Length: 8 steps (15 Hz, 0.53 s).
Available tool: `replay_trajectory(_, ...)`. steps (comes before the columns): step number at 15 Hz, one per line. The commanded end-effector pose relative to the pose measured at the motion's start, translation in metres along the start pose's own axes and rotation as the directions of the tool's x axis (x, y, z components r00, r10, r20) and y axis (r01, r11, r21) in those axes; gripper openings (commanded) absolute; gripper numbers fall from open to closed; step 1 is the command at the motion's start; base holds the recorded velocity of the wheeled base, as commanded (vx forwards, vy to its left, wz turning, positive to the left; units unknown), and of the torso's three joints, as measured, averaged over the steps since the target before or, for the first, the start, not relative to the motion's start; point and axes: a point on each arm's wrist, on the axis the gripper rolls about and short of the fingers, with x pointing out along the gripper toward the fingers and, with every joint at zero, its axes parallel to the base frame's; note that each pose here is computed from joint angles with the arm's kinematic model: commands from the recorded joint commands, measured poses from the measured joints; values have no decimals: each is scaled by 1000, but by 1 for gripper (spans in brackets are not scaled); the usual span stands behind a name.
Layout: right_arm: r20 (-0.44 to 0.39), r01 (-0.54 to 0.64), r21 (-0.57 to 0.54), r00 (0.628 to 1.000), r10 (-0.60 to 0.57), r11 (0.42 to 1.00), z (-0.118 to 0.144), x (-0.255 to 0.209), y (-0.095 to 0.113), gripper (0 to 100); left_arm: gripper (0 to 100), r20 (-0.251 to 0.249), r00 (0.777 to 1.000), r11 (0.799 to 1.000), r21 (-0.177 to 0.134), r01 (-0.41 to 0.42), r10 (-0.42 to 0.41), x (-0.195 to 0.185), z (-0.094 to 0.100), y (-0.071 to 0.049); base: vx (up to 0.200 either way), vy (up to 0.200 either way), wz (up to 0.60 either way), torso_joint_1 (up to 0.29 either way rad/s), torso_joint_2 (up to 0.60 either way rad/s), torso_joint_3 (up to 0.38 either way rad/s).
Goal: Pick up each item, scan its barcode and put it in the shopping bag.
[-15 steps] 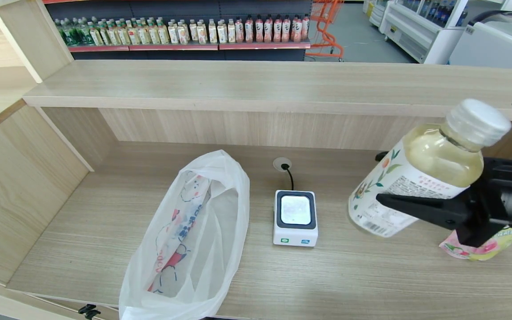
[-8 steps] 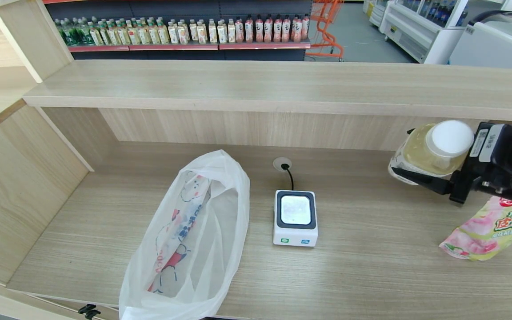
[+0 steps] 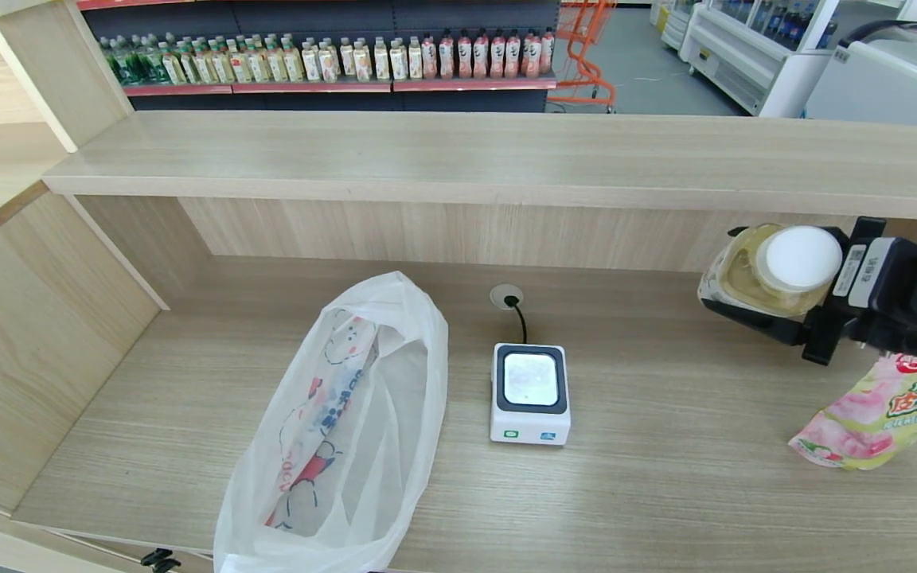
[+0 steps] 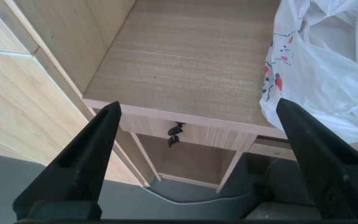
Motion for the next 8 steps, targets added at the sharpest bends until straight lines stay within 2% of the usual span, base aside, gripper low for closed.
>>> replay_trajectory(1,14,-16,12,1000,16,1000,-2,11,-1,0,100,0,1000,1000,-1,0,0,0,0,0,0,200,0,2,2,7)
replay_trajectory(5,50,-59,110,997,54,992,-14,34,-3,0,100,0,1000,1000,1,0,0,0,0,0,0,200,0,7,6,-2)
replay_trajectory(8,90,-138,182,988,123,974,-30,52,8,0,100,0,1000,1000,-1,0,0,0,0,0,0,0,0,0,0,0)
